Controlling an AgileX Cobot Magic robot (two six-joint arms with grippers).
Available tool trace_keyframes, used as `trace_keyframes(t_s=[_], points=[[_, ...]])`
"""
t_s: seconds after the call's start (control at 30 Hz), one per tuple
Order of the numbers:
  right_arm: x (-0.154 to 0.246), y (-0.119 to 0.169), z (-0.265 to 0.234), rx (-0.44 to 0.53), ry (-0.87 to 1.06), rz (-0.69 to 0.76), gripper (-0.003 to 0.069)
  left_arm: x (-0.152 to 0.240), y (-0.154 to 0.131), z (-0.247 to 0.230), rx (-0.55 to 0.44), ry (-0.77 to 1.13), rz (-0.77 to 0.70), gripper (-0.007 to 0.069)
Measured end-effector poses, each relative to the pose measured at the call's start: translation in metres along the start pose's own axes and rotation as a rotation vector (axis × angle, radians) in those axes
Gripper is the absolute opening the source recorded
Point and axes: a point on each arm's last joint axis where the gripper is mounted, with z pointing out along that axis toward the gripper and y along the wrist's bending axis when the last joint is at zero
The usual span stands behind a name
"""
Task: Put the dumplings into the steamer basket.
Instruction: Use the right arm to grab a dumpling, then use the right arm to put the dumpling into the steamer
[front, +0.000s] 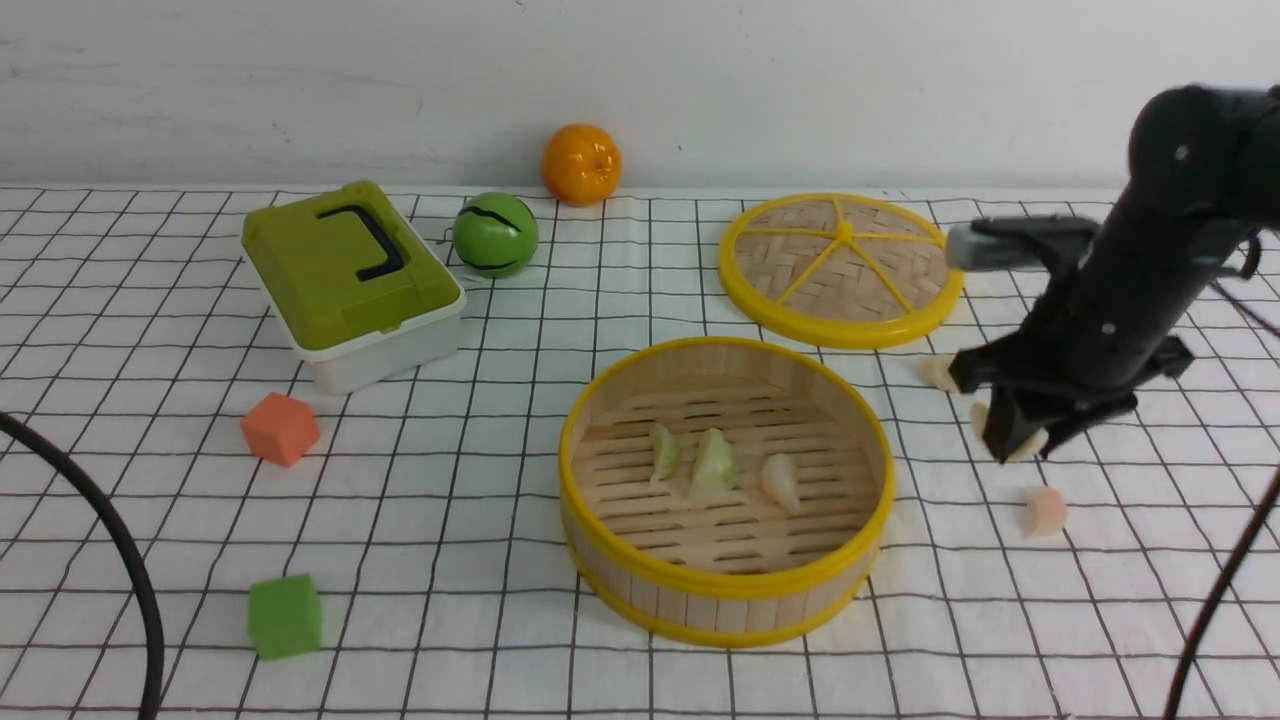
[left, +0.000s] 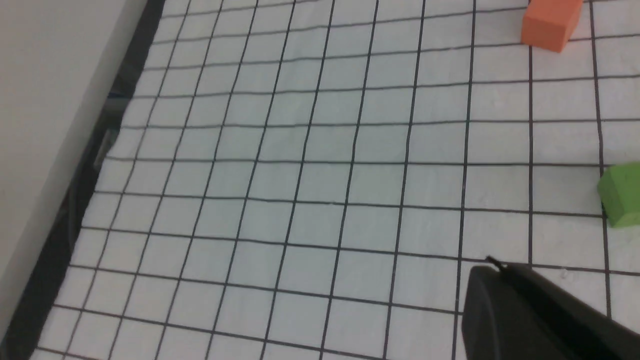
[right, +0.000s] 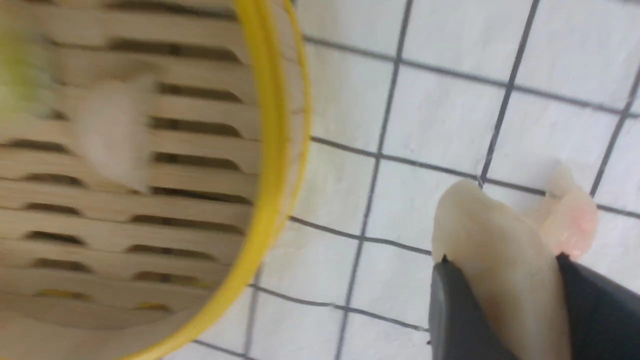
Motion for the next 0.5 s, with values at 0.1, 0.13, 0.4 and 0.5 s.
trace_keyframes(t_s=[0.1, 0.13, 0.4, 0.5], points=[[0.003, 0.03, -0.019, -0.094, -0.08, -0.011, 0.0237, 0.003, -0.005, 0.004, 0.038, -0.023, -0.007, -0.0011], [0.006, 0.048, -0.018, -0.145, -0.097, -0.013, 0.0237, 0.002, -0.008, 0.004, 0.065, -0.034, -0.007, -0.0011], [0.038, 0.137, 0.045, -0.271, -0.179, -0.041, 0.0237, 0.002, -0.011, 0.004, 0.106, -0.046, -0.007, -0.0011], [0.048, 0.158, 0.067, -0.277, -0.241, -0.066, 0.0237, 0.003, -0.01, 0.003, 0.113, -0.049, -0.016, -0.0011]])
